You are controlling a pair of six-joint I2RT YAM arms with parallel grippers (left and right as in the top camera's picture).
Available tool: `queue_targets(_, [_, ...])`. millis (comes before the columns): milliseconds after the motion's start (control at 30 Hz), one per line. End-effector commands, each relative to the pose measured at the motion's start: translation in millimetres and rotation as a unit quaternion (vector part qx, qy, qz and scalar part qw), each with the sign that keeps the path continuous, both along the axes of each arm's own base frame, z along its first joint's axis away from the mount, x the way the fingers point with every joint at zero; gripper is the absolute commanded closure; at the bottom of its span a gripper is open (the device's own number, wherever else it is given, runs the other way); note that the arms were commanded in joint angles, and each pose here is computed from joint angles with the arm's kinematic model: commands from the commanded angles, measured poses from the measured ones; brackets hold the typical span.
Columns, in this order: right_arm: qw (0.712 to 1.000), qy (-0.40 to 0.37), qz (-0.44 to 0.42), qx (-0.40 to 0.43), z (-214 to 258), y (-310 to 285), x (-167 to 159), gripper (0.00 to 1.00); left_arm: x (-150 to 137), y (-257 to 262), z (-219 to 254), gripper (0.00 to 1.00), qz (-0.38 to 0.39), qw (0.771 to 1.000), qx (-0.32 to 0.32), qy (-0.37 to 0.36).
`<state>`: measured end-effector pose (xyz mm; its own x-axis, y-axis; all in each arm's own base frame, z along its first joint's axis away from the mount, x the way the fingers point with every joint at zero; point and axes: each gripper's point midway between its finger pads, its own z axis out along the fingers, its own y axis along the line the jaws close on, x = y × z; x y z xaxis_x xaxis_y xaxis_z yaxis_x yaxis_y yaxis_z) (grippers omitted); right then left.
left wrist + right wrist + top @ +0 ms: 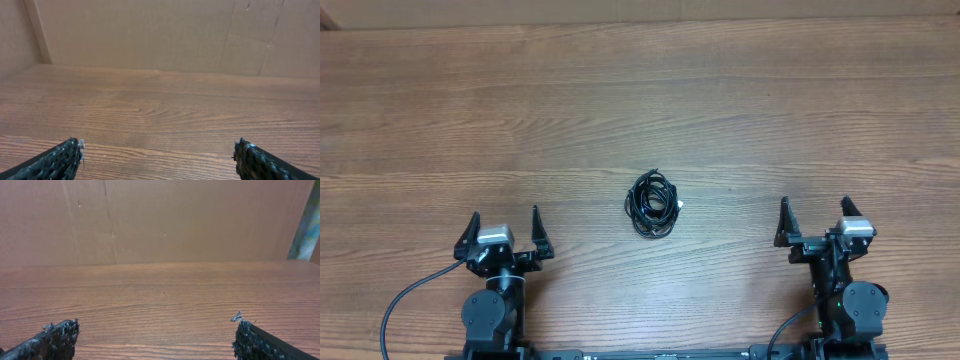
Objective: Untangle cables
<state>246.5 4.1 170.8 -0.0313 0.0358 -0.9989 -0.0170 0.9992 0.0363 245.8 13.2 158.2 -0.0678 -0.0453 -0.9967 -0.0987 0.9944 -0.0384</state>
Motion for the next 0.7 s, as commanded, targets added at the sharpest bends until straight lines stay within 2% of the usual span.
queue_targets(0, [1.000, -0.004, -0.004, 0.000, -0.5, -1.2, -0.1, 0.00, -0.4, 2.5, 0.5, 0.01, 0.004, 1.000, 0.009, -0.003])
queue_targets(533, [1.000, -0.004, -0.004, 0.000, -0.5, -1.2, -0.1, 0.00, -0.2, 0.6, 0.4, 0.00, -0.001, 1.000, 0.008, -0.003])
queue_targets(667, [1.000, -0.004, -0.004, 0.000, -0.5, -1.3, -0.1, 0.00, 0.3, -24.5, 1.0, 0.00, -0.071, 0.996, -0.046, -0.005])
